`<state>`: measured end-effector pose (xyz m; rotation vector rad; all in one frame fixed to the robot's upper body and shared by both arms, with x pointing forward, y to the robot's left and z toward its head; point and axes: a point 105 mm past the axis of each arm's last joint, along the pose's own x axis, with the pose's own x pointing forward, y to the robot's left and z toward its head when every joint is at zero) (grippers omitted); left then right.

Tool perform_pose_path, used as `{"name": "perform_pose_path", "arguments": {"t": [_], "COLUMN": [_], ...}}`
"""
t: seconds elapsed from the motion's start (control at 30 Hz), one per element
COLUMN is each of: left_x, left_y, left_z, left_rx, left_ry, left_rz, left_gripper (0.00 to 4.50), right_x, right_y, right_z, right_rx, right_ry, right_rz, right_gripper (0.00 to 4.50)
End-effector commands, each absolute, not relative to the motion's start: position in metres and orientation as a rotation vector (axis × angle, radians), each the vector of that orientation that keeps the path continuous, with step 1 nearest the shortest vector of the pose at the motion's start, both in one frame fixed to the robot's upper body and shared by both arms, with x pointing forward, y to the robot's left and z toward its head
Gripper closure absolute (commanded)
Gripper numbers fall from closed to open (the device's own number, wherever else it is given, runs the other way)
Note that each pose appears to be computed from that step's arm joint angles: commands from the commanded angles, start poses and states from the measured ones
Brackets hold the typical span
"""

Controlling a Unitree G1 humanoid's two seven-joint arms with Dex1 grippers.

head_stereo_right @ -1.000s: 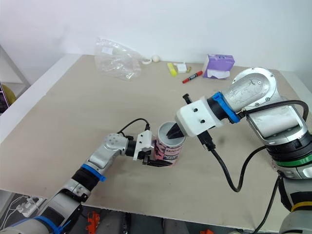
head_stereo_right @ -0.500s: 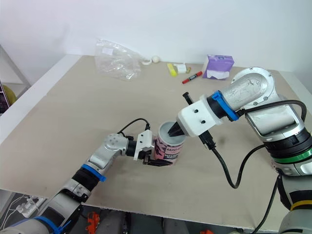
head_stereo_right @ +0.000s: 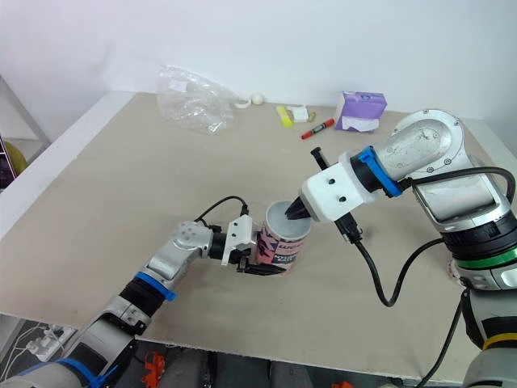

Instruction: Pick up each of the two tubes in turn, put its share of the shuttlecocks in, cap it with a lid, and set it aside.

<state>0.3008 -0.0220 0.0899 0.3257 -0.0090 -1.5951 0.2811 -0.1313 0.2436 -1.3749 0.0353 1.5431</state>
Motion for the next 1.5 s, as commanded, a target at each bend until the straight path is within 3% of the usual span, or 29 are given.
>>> {"name": "perform_pose_path", "arguments": {"t": [0.03, 0.33, 0.63, 1.13, 1.37, 1.4, 1.47, 1.5], "left_x": [0.303, 0.304, 0.305, 0.312, 0.314, 0.315, 0.315, 0.316], "left_y": [-0.014, -0.013, -0.01, 0.002, 0.005, 0.005, 0.006, 0.007], "left_z": [0.066, 0.066, 0.065, 0.063, 0.079, 0.084, 0.09, 0.093], "left_rx": [0.349, 0.35, 0.347, 0.323, 0.224, 0.216, 0.223, 0.238], "left_ry": [0.108, 0.106, 0.104, 0.105, 0.079, 0.066, 0.048, 0.038], "left_rz": [-1.566, -1.562, -1.551, -1.518, -1.542, -1.548, -1.561, -1.571], "left_gripper": [1.66, 1.66, 1.66, 1.66, 1.66, 1.06, 0.64, 0.2], "right_x": [0.277, 0.271, 0.269, 0.281, 0.279, 0.278, 0.274, 0.269], "right_y": [-0.142, -0.121, -0.104, -0.157, -0.188, -0.193, -0.197, -0.196], "right_z": [0.219, 0.205, 0.226, 0.307, 0.286, 0.274, 0.256, 0.243], "right_rx": [-1.31, -1.153, -0.931, -0.599, -0.447, -0.445, -0.432, -0.439], "right_ry": [0.187, 0.125, 0.022, -0.128, -0.112, -0.084, -0.046, -0.02], "right_rz": [1.584, 1.627, 1.618, 1.247, 1.047, 1.024, 1.003, 1.004], "right_gripper": [4.43, 4.43, 4.43, 4.43, 4.43, 4.5, 3.86, 3.53]}}
